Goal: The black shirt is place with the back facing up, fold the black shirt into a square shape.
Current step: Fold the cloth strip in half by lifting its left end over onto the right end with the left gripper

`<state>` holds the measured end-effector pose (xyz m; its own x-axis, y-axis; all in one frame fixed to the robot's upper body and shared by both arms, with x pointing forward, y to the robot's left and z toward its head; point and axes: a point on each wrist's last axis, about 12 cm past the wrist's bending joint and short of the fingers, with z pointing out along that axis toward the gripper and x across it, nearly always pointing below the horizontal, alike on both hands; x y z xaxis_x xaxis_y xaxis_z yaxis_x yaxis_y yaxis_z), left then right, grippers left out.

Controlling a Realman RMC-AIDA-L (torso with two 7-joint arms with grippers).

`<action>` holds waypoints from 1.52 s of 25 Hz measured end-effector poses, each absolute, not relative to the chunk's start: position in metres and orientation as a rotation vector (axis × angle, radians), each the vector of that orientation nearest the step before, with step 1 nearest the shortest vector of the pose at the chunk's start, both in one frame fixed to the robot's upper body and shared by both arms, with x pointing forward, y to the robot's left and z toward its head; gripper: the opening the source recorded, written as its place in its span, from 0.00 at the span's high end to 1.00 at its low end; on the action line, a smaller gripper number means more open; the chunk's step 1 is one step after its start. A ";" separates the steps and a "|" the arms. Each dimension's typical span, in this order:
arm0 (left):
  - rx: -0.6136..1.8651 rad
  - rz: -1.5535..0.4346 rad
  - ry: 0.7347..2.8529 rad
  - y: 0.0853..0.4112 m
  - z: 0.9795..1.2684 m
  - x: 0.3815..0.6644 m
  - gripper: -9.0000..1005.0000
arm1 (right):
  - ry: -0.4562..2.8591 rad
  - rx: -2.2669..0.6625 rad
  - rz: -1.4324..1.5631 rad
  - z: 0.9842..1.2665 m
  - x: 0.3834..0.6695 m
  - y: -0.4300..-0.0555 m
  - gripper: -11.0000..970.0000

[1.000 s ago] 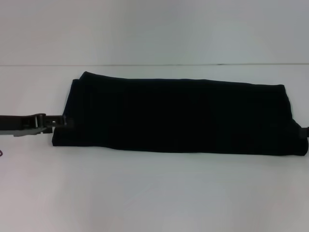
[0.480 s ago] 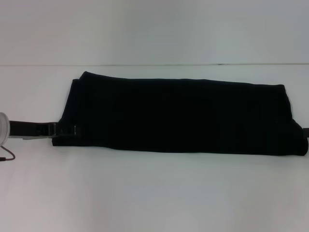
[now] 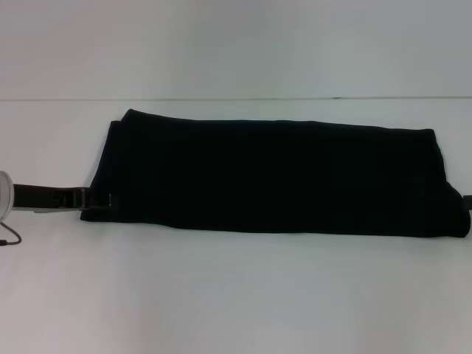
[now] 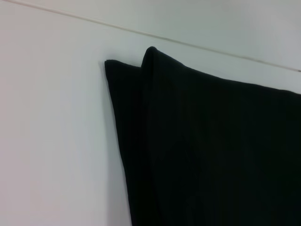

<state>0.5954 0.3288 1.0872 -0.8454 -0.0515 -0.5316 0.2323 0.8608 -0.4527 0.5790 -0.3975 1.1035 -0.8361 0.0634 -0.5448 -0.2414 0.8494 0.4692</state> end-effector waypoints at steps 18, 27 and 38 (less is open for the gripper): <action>0.155 -0.683 2.502 0.327 1.088 0.598 0.79 | 2.495 -0.188 0.763 1.087 0.580 -0.370 0.42; 0.159 -0.685 2.501 0.327 1.088 0.598 0.99 | 2.478 -0.201 0.750 1.083 0.576 -0.373 0.61; 0.151 -0.695 2.503 0.328 1.088 0.596 0.99 | 2.430 -0.160 0.757 1.081 0.567 -0.386 0.95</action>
<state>0.5956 0.3280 1.0882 -0.8518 -0.0335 -0.5227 0.2408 0.8612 -0.4476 0.5667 -0.3858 1.0811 -0.8229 0.0565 -0.5653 -0.2747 0.8314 0.4830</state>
